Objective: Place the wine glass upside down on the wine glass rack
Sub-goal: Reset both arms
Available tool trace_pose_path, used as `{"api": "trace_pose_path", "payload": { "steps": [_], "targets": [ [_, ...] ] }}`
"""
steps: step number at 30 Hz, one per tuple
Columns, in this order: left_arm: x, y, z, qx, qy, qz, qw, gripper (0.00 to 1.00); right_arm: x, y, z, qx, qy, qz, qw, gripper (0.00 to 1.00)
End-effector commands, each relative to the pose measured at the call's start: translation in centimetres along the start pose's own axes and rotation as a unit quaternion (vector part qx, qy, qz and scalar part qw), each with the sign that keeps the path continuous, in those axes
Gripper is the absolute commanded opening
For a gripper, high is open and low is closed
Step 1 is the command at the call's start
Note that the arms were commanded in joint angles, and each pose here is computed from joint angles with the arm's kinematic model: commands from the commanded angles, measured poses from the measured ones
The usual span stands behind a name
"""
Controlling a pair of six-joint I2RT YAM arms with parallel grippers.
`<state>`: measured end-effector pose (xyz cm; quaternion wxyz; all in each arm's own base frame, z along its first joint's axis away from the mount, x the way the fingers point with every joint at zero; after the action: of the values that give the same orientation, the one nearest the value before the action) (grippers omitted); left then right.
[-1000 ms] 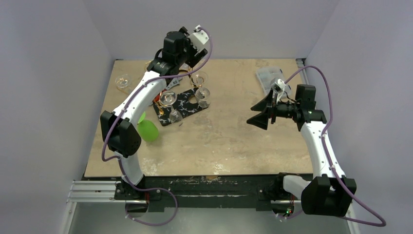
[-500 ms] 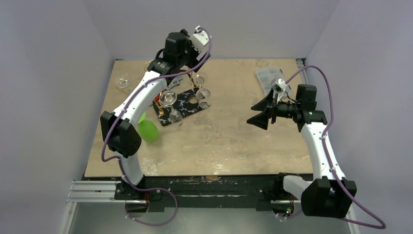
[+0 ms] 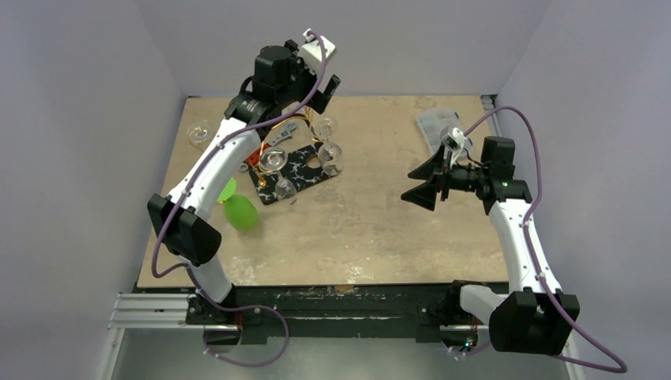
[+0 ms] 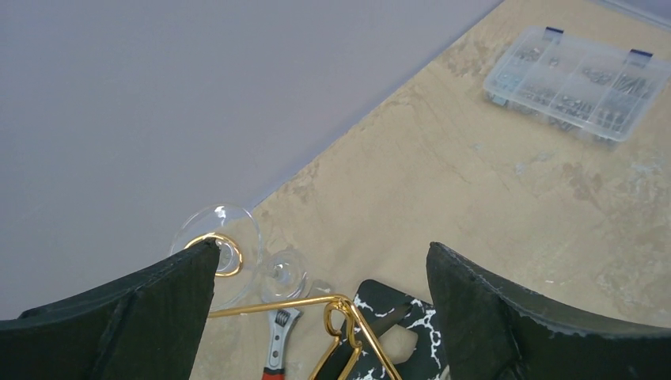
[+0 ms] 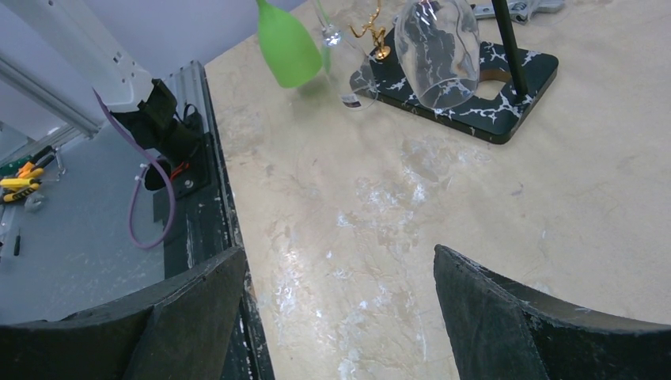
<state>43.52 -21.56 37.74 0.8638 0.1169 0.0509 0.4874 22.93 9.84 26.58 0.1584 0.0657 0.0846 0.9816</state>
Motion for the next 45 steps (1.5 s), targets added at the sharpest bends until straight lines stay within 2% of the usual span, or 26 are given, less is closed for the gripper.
{"api": "trace_pose_path", "payload": {
  "steps": [1,24,34,45],
  "targets": [
    [-1.3,3.4,4.1,-0.051,0.036,-0.030,0.998,1.00,0.4,0.3,1.1,-0.013,0.028,0.001,1.000,0.88],
    [-3.3,10.1,6.2,-0.080,0.113,-0.074,0.988,1.00,0.4,0.4,1.2,-0.010,0.034,-0.008,0.999,0.88],
    [-3.8,14.2,5.3,-0.084,0.149,-0.076,0.982,1.00,0.1,0.5,1.0,-0.002,0.039,-0.018,0.999,0.88],
    [-3.4,20.5,1.6,-0.099,0.160,-0.038,0.981,1.00,-0.5,1.1,0.7,0.010,0.048,-0.044,0.998,0.88]
  ]
}}
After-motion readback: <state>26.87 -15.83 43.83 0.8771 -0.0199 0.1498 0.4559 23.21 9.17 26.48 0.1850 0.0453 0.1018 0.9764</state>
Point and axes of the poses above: each gripper's point midway between its finger pads, its own y axis back along the fingers, its own x axis along the line the jaws close on, z = x × y, the point moved 5 cm from there along y, back along the fingers, and after that the axes turned 15 degrees about y, right-handed, at the moved point
